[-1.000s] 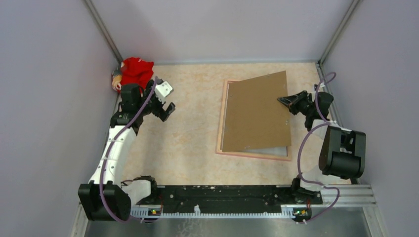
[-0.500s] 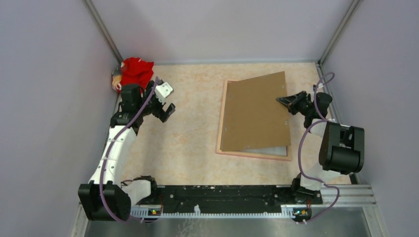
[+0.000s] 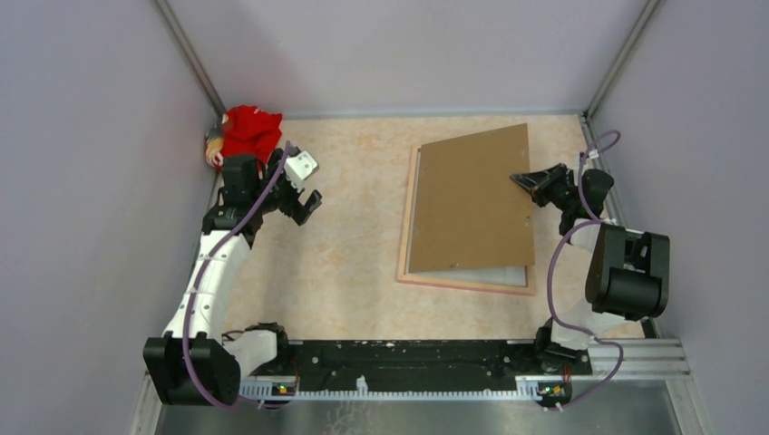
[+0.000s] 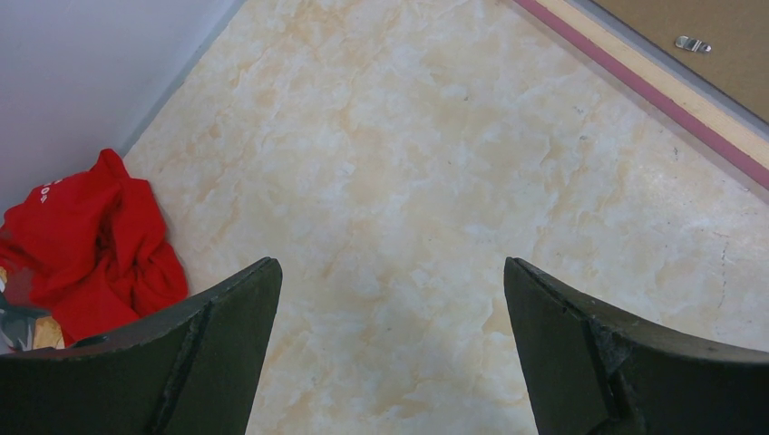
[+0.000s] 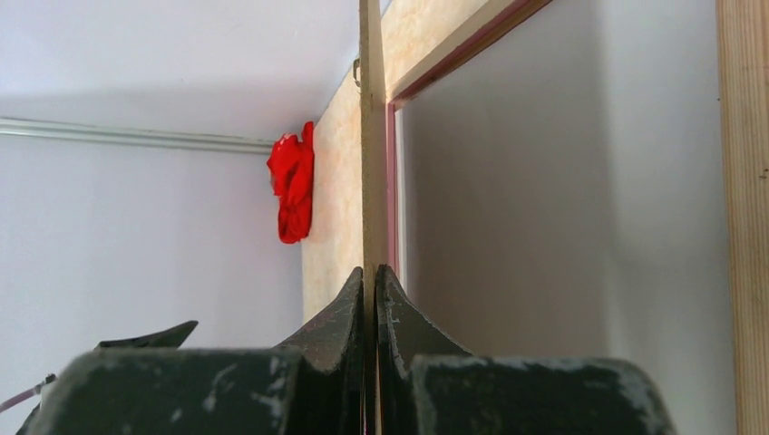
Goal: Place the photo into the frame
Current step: Place the photo frame item in the photo frame.
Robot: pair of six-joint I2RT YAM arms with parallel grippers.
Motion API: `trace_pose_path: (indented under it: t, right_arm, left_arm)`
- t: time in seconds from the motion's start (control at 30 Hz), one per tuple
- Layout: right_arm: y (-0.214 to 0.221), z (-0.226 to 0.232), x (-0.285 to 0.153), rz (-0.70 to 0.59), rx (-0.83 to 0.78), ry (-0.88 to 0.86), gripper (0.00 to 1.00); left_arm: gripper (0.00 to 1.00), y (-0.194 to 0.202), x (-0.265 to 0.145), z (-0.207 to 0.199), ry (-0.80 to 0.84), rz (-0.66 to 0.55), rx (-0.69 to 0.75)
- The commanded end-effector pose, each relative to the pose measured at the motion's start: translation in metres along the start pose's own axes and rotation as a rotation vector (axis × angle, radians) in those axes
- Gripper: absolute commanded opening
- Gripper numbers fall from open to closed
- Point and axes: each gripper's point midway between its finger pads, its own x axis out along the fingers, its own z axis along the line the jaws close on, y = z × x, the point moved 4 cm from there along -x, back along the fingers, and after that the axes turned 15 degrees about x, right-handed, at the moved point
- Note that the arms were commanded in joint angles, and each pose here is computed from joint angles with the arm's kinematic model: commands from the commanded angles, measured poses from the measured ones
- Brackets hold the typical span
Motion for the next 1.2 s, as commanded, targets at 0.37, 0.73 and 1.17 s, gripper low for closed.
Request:
trace_pose_path:
  t: [0.37, 0.73, 1.17]
  right_arm:
    - [0.004, -0.002, -0.004, 0.03, 0.007, -0.048, 0.0]
    - [0.006, -0.007, -0.006, 0.013, -0.009, -0.052, 0.0]
    - [0.008, -0.015, 0.006, 0.054, -0.031, -0.057, 0.0]
  left_arm:
    - [0.99, 0.0, 0.0, -0.001, 0.002, -0.005, 0.013]
    - [0.99, 0.003, 0.002, -0.004, 0.012, -0.005, 0.011]
    - [0.99, 0.003, 0.003, -0.004, 0.017, -0.002, 0.012]
